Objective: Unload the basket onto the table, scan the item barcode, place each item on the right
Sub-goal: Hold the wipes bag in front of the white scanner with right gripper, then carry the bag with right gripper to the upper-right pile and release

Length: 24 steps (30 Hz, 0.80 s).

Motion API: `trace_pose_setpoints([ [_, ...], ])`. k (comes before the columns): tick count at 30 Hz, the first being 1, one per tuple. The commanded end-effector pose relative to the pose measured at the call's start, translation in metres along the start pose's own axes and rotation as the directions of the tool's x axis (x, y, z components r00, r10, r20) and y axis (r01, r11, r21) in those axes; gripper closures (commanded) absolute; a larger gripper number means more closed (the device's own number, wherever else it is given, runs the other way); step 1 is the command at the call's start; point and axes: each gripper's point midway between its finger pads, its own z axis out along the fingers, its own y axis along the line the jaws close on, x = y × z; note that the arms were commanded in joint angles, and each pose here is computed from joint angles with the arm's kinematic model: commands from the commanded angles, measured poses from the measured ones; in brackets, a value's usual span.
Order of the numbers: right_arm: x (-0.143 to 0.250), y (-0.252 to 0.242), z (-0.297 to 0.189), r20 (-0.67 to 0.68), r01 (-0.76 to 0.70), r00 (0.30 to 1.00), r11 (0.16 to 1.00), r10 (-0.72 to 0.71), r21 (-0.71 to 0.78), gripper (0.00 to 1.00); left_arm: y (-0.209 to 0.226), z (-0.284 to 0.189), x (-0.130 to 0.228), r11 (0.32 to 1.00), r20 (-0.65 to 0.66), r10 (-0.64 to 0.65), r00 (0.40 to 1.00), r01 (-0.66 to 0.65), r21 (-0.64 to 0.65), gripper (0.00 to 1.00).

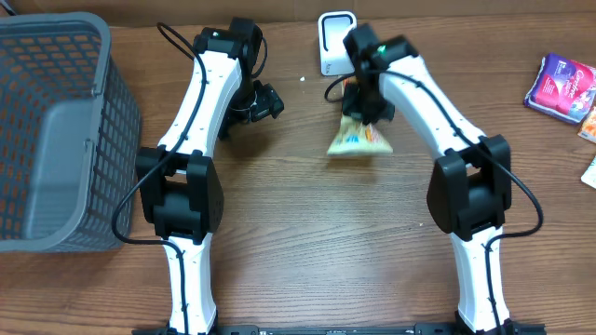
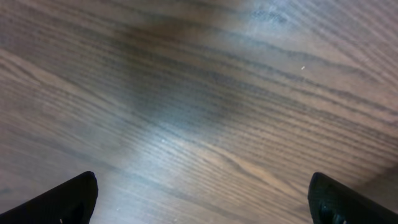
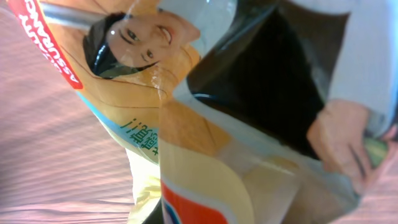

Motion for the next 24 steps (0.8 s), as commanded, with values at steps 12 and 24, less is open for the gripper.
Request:
trace_pose_setpoints([
  [12,-0.151,0.076,-0.084,0.64,0.233,0.768,0.939,-0.018,-0.253,0.95,-0.007,-0.009,-0.008,1.0,0.054,-0.004,0.999,0.002,0.022,0.0],
  [24,-0.162,0.076,-0.07,0.695,0.234,0.719,0.939,0.009,-0.254,0.96,-0.007,-0.009,-0.008,1.0,0.054,-0.004,0.999,0.003,0.022,0.0],
])
